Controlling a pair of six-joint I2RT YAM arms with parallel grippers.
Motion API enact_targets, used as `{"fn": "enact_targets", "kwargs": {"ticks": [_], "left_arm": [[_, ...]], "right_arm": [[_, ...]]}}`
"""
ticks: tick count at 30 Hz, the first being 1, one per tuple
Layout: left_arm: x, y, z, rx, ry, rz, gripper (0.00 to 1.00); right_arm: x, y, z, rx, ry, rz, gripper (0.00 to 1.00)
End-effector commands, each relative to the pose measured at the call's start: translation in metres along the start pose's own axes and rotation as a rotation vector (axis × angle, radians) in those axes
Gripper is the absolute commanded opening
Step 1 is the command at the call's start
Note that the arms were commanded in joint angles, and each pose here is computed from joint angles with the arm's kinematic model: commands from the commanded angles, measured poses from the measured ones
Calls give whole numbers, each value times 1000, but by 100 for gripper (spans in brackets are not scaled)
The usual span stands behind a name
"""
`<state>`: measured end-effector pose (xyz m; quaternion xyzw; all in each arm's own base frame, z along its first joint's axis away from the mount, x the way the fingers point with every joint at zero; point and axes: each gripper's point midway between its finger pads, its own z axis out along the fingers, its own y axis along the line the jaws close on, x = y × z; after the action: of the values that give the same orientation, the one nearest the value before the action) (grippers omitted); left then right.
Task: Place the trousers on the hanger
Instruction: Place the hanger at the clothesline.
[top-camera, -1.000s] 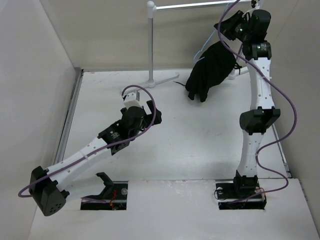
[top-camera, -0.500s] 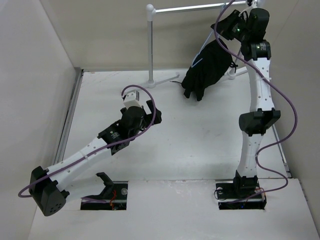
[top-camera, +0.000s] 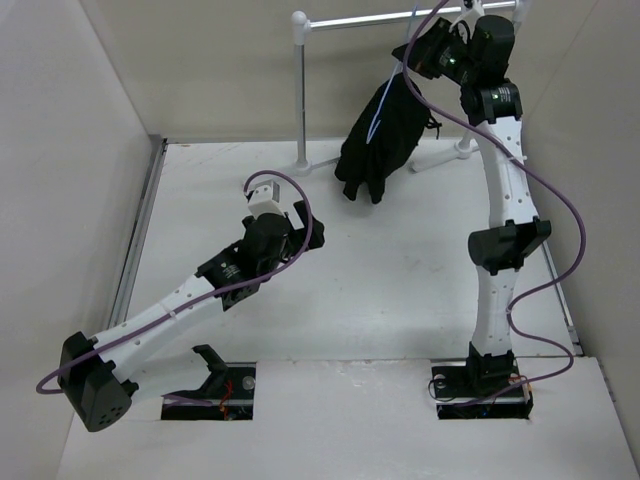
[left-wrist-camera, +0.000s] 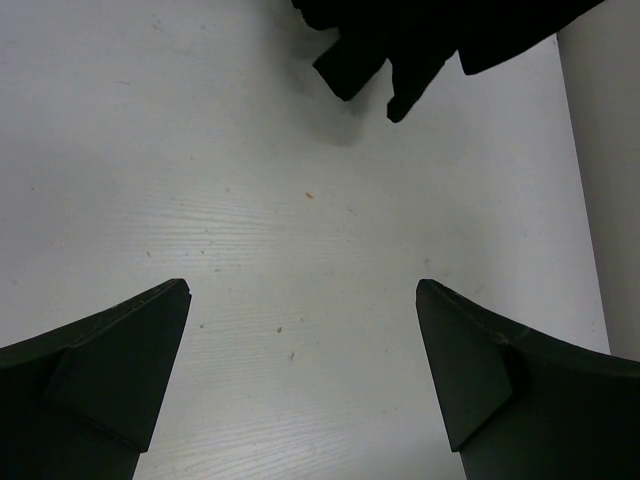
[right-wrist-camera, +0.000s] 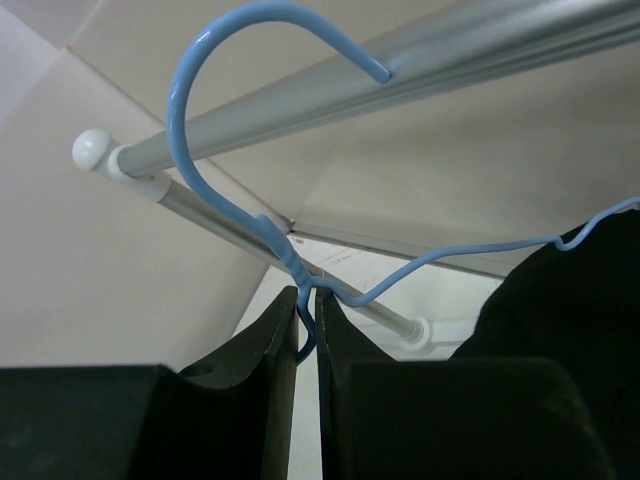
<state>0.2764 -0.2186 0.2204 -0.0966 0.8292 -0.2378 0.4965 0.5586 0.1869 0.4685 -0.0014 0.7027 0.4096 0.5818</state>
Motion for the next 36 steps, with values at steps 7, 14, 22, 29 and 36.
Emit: {"fn": "enact_targets", "kwargs": {"ticks": [7, 14, 22, 29, 36], "left_arm": [[-4, 1, 2, 7, -32, -37, 100], [4, 2, 3, 6, -17, -31, 100], [-1, 3, 5, 5, -31, -45, 100], [1, 3, 8, -1, -23, -41, 100], [-4, 9, 9, -16, -32, -49, 100]], "right_arm": [[-63, 55, -19, -153, -205, -123, 0], [-77, 57, -17, -164, -274, -146, 0], [-60, 23, -2, -115, -216, -88, 0], [-46, -8, 9, -67, -175, -60, 0], [-36, -15, 12, -35, -145, -48, 15]]}}
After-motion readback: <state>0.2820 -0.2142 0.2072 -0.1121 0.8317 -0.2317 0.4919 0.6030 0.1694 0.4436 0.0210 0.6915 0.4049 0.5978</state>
